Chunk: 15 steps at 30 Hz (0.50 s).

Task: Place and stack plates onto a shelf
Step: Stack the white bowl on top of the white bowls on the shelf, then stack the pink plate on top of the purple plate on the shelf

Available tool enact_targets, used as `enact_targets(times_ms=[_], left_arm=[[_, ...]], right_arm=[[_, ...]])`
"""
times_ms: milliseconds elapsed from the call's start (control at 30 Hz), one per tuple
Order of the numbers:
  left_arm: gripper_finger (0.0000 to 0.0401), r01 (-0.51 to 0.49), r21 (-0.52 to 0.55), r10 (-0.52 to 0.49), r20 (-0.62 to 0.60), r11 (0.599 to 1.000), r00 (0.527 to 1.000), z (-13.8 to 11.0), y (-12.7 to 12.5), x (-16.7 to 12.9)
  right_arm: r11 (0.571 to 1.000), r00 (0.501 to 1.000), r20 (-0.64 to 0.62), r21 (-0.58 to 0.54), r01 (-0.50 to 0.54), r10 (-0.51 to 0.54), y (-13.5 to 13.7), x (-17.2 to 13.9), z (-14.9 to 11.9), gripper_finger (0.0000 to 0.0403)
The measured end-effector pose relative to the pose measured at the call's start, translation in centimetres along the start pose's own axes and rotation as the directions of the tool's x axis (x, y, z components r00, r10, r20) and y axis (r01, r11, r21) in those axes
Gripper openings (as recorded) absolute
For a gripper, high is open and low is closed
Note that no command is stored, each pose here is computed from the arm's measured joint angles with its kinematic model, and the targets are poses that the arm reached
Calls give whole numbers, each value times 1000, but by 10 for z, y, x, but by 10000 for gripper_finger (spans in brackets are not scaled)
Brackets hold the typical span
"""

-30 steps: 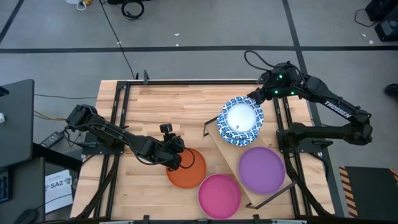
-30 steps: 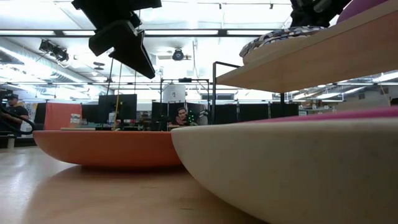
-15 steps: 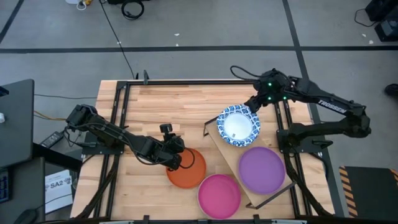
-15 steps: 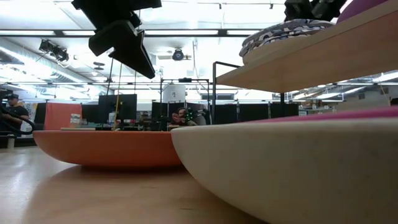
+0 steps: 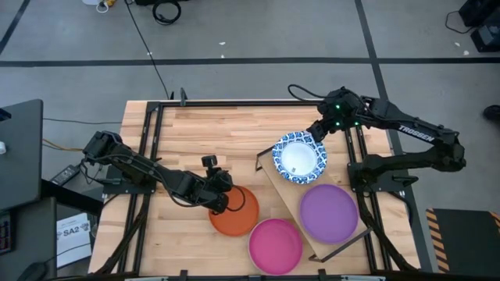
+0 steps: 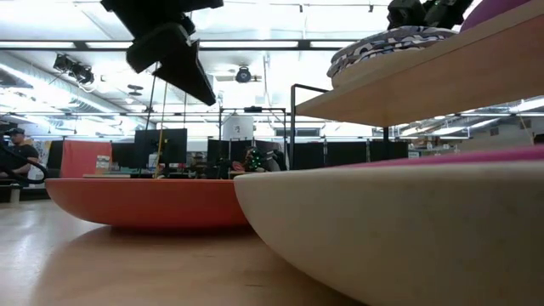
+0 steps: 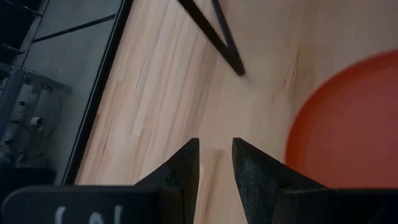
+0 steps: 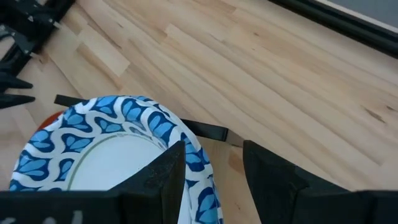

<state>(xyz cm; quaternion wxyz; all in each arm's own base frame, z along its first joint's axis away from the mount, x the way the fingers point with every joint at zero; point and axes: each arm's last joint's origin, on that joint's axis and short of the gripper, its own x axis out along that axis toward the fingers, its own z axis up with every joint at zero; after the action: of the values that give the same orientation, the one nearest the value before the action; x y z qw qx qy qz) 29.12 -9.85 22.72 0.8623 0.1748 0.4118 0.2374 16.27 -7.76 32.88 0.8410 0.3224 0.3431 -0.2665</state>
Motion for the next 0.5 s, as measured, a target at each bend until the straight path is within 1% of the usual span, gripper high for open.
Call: enact_targets(times_ms=[100, 167, 233, 300, 400, 500], left_arm=[[102, 32, -45, -30, 38, 998, 999, 5, -2, 0], [102, 86, -84, -80, 69, 993, 994, 10, -4, 0], [102, 165, -125, -152, 108, 978, 982, 16, -7, 0], [102, 256, -157, -232, 152, 954, 961, 23, -9, -1], [102, 371, -194, -324, 233, 908, 917, 32, -12, -3], [102, 451, -221, -373, 320, 865, 871, 42, -13, -7]], right_arm=[[1000, 1000, 21, -2, -11, 11, 0, -6, -2, 166], [1000, 999, 34, -4, -19, 19, 0, -10, -3, 166], [999, 999, 43, -11, -31, 31, 0, -14, -5, 166], [999, 998, 47, -25, -46, 47, 3, -17, -7, 166], [995, 996, 43, -56, -76, 79, 8, -21, -11, 166], [990, 994, 34, -91, -104, 107, 14, -24, -16, 166]])
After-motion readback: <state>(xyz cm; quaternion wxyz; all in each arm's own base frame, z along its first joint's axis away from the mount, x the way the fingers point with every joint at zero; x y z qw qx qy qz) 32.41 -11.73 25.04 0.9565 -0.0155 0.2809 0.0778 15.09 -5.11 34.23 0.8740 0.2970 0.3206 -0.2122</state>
